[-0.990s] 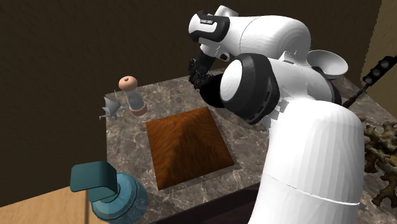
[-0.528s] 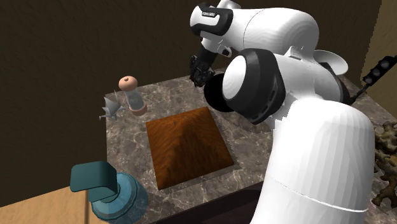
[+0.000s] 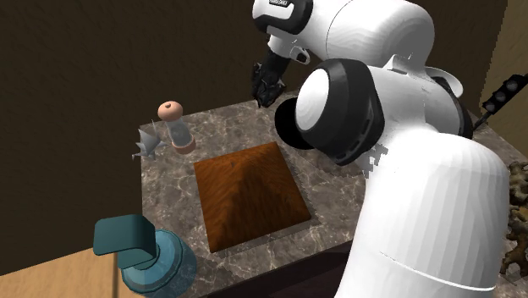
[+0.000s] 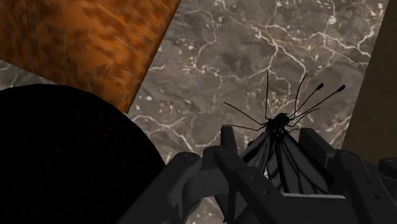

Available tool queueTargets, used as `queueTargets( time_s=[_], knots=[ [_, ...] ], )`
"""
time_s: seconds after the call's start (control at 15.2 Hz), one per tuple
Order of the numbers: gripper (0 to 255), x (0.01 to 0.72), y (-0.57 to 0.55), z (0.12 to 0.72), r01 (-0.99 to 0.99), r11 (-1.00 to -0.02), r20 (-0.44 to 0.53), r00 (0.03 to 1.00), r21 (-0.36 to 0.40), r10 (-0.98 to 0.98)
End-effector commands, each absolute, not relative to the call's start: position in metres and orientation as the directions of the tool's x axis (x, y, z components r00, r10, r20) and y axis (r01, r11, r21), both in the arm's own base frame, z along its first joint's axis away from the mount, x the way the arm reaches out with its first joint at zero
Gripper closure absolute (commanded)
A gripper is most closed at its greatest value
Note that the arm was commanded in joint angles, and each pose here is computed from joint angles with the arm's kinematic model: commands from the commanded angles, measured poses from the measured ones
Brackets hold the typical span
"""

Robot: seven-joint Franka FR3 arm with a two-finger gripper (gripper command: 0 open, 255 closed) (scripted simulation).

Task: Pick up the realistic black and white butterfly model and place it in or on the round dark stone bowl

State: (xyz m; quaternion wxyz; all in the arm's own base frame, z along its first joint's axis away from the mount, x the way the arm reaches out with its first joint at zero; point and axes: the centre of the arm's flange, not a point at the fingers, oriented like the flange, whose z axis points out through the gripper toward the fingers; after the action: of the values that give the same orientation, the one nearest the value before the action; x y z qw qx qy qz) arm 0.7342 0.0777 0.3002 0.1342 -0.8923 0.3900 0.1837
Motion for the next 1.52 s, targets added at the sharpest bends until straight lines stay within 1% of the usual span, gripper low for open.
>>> queueTargets(
  time_s=[0.0,0.99,1.45],
  knots=[
    [255,0.734,0.078,0.313,-0.745,-0.66,-0.433,0.628,-0.096,-0.647],
    [255,0.734,0.078,0.391,-0.745,-0.66,-0.433,0.628,-0.096,-0.647],
    [255,0.706,-0.01,0.387,-0.745,-0.66,-0.433,0.628,-0.096,-0.647]
  ],
)
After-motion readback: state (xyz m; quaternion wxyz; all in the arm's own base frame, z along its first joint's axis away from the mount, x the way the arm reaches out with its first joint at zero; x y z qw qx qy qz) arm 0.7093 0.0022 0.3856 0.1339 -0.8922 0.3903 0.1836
